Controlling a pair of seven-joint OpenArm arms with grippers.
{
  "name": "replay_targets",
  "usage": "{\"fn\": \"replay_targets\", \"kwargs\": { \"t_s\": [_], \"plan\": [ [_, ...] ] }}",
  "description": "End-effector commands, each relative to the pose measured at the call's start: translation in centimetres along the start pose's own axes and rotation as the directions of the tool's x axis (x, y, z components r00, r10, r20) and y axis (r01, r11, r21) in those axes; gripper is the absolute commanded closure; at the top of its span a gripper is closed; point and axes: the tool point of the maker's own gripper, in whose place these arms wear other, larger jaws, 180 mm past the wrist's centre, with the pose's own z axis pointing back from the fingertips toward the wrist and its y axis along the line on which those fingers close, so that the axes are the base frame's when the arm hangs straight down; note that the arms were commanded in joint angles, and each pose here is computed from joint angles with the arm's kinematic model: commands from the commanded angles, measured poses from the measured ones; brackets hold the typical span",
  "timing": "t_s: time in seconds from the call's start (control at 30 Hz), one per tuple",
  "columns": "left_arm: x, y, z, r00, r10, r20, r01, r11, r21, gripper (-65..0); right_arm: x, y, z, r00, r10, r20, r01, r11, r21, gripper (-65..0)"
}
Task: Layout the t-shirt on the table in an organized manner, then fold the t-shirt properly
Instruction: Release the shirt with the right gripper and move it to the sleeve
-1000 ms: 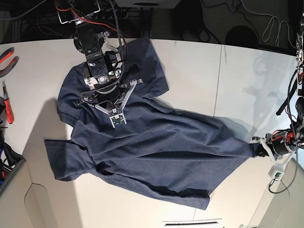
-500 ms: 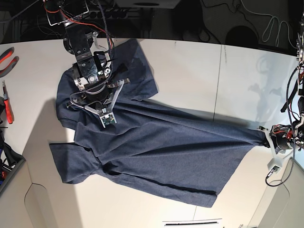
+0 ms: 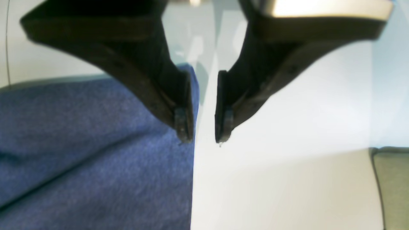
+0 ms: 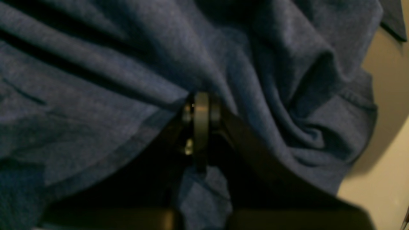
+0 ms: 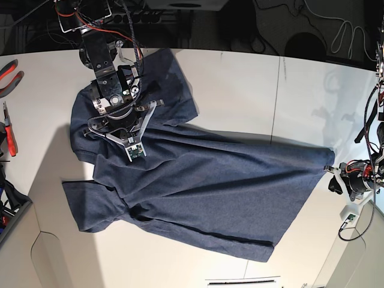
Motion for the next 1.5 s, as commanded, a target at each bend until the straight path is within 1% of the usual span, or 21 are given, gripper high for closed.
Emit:
{"fn": "replay_targets", "kwargs": {
  "t_s": [0.0, 0.2, 0.43, 0.53, 0.63, 0.73, 0.83, 0.93, 1.03, 1.07, 1.1, 1.13, 1.17, 1.23, 1.27, 1.3, 1.37, 1.4, 1.47],
  "plan": [
    [2.5, 1.4, 1.0, 0.997, 0.012, 0.075, -0.014, 1.000, 0.023, -15.7, -0.7, -0.5, 0.0, 0.999, 0.001, -0.041, -0.001, 1.000, -0.010, 0.0],
    [3.8, 0.0, 0.8, 0.987, 0.088, 0.134, -0.084, 0.996, -0.040, -15.7, -1.8, 0.4, 0.1, 0.994, -0.026, -0.104, 0.029, 0.999, 0.025, 0.0],
    [5.0, -3.4, -0.7, 0.981, 0.109, 0.160, -0.093, 0.990, -0.105, -15.7, -2.0, 0.9, 0.2, 0.994, -0.012, -0.106, 0.017, 0.999, 0.050, 0.0],
    [6.0, -5.3, -1.4, 0.975, 0.122, 0.187, -0.096, 0.985, -0.143, -15.7, -1.9, 1.9, 0.3, 0.994, 0.043, -0.099, -0.032, 0.994, 0.108, 0.0],
    [6.7, -7.2, -2.0, 0.971, 0.134, 0.200, -0.098, 0.979, -0.178, -15.7, -1.2, 2.3, 0.6, 0.997, 0.026, -0.079, -0.016, 0.991, 0.136, 0.0],
    [7.2, -8.8, -2.5, 0.968, 0.144, 0.207, -0.100, 0.973, -0.209, -15.7, 0.5, 1.9, 1.3, 1.000, 0.012, -0.026, -0.009, 0.992, 0.129, 0.0],
    [7.6, -9.8, -2.8, 0.966, 0.150, 0.211, -0.101, 0.969, -0.227, -15.7, 3.3, 1.1, 2.7, 0.998, -0.002, 0.062, -0.005, 0.994, 0.113, 0.0],
    [7.7, -10.2, -2.9, 0.965, 0.153, 0.212, -0.102, 0.967, -0.234, -15.7, 6.4, 0.3, 4.4, 0.985, -0.021, 0.170, 0.005, 0.996, 0.093, 0.0],
    [7.7, -10.3, -2.9, 0.965, 0.153, 0.212, -0.102, 0.967, -0.235, -15.7, 8.3, -0.5, 5.2, 0.973, -0.019, 0.230, 0.002, 0.997, 0.073, 0.0],
    [7.6, -10.3, -2.9, 0.966, 0.153, 0.209, -0.102, 0.966, -0.235, -15.7, 8.6, -1.2, 5.2, 0.971, -0.017, 0.239, 0.009, 0.999, 0.037, 0.0],
    [7.4, -10.4, -3.0, 0.966, 0.154, 0.206, -0.103, 0.966, -0.237, -15.7, 8.8, -2.6, 5.2, 0.969, -0.029, 0.245, 0.038, 0.999, -0.031, 0.0],
    [7.2, -10.5, -3.0, 0.967, 0.155, 0.202, -0.105, 0.966, -0.238, -15.7, 9.1, -4.4, 5.4, 0.964, -0.039, 0.264, 0.073, 0.990, -0.122, 0.0],
    [6.9, -10.6, -3.1, 0.968, 0.156, 0.197, -0.107, 0.965, -0.239, -15.7, 9.5, -6.3, 5.8, 0.957, -0.042, 0.287, 0.107, 0.971, -0.215, 0.0],
    [6.3, -10.8, -3.2, 0.967, 0.161, 0.197, -0.111, 0.964, -0.242, -15.7, 10.2, -9.8, 6.9, 0.948, -0.023, 0.318, 0.145, 0.919, -0.366, 0.0],
    [6.0, -11.0, -3.3, 0.966, 0.165, 0.198, -0.114, 0.963, -0.245, -15.7, 10.6, -11.2, 7.4, 0.944, -0.012, 0.329, 0.157, 0.894, -0.419, 0.0],
    [5.7, -11.2, -3.4, 0.965, 0.168, 0.199, -0.117, 0.962, -0.247, -15.7, 11.1, -12.5, 7.8, 0.941, 0.001, 0.339, 0.166, 0.872, -0.461, -6.7],
    [5.0, -11.5, -3.5, 0.964, 0.176, 0.199, -0.123, 0.960, -0.251, -15.7, 11.9, -14.9, 8.5, 0.935, 0.003, 0.355, 0.191, 0.838, -0.510, -20.4],
    [4.6, -11.6, -3.5, 0.964, 0.179, 0.199, -0.126, 0.959, -0.253, -15.7, 12.3, -16.0, 8.8, 0.929, -0.005, 0.369, 0.212, 0.825, -0.524, -24.2],
    [4.0, -11.9, -3.6, 0.964, 0.183, 0.195, -0.130, 0.958, -0.256, -15.7, 12.7, -18.1, 8.9, 0.924, -0.028, 0.381, 0.250, 0.798, -0.548, -25.3]
  ]
}}
